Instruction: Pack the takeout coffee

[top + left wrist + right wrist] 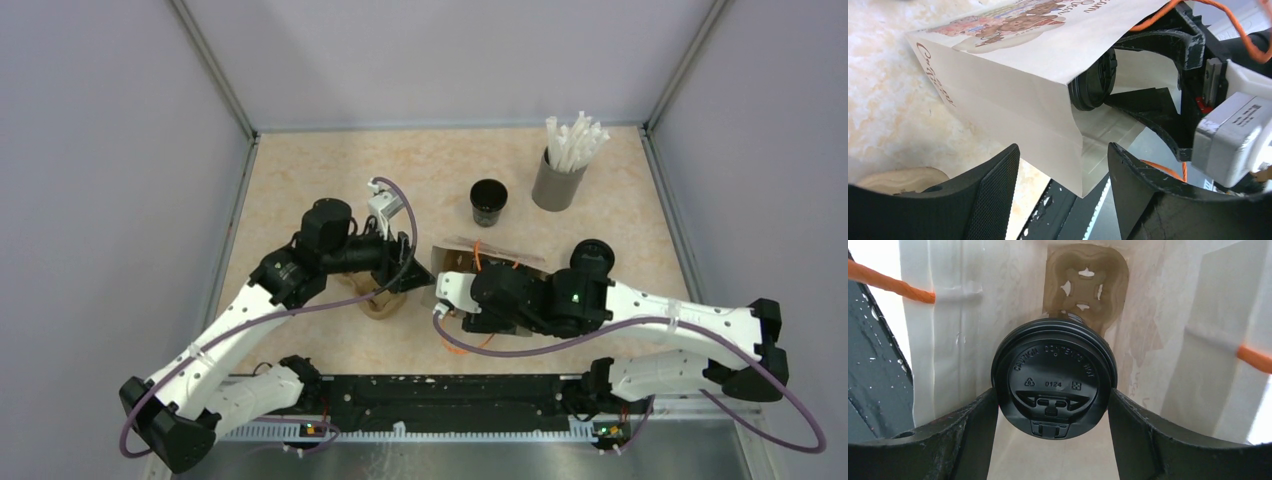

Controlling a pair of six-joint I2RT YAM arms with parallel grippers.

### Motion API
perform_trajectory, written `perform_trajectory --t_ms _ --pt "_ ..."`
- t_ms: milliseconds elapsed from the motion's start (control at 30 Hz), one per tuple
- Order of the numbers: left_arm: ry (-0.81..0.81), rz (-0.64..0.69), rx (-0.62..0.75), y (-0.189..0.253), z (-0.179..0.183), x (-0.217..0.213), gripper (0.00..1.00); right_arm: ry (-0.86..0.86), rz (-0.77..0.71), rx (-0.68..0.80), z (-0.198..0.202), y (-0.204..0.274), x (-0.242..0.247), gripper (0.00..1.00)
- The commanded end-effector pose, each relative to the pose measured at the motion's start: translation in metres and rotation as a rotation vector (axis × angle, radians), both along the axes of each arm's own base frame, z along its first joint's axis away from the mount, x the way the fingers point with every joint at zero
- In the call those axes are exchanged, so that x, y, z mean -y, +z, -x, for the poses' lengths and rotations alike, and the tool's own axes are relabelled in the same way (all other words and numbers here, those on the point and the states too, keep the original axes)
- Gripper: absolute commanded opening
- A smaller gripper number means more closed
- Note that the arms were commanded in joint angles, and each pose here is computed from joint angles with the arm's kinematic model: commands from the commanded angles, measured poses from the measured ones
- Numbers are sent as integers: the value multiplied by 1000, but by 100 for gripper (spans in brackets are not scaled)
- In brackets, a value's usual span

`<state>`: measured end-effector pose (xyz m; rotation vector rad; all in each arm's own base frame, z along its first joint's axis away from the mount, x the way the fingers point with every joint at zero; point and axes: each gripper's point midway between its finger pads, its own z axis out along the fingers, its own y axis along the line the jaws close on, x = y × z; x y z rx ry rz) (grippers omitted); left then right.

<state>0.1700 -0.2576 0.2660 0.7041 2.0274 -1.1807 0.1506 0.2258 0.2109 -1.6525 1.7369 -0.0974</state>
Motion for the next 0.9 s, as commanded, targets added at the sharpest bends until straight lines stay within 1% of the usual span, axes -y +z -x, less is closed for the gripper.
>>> perform_trajectory --t_ms 0,167,367,533,600,667,767,833,867 --pt "-13 26 -24 3 4 4 71 -38 -30 35 -1 3 3 54" --pt "-10 38 -29 1 -2 9 69 -69 -11 86 -10 1 8 54" --pt "-7 39 -24 -3 -10 18 63 -105 5 158 -19 0 22 54" --pt "35 -1 -3 -2 -15 23 66 -133 7 187 -26 0 26 54" --pt "45 -21 -8 -7 -16 26 64 -134 14 195 -30 -1 27 54" --pt "43 -49 -24 -15 -17 28 56 -136 23 206 -35 -3 27 54" --pt "53 -65 -9 -18 -21 32 34 -160 23 225 -47 -2 31 54" --pt "66 -43 41 -12 -27 34 20 -167 20 240 -55 0 32 54" --pt "70 -25 69 -7 -29 35 15 -168 23 250 -59 1 33 54"
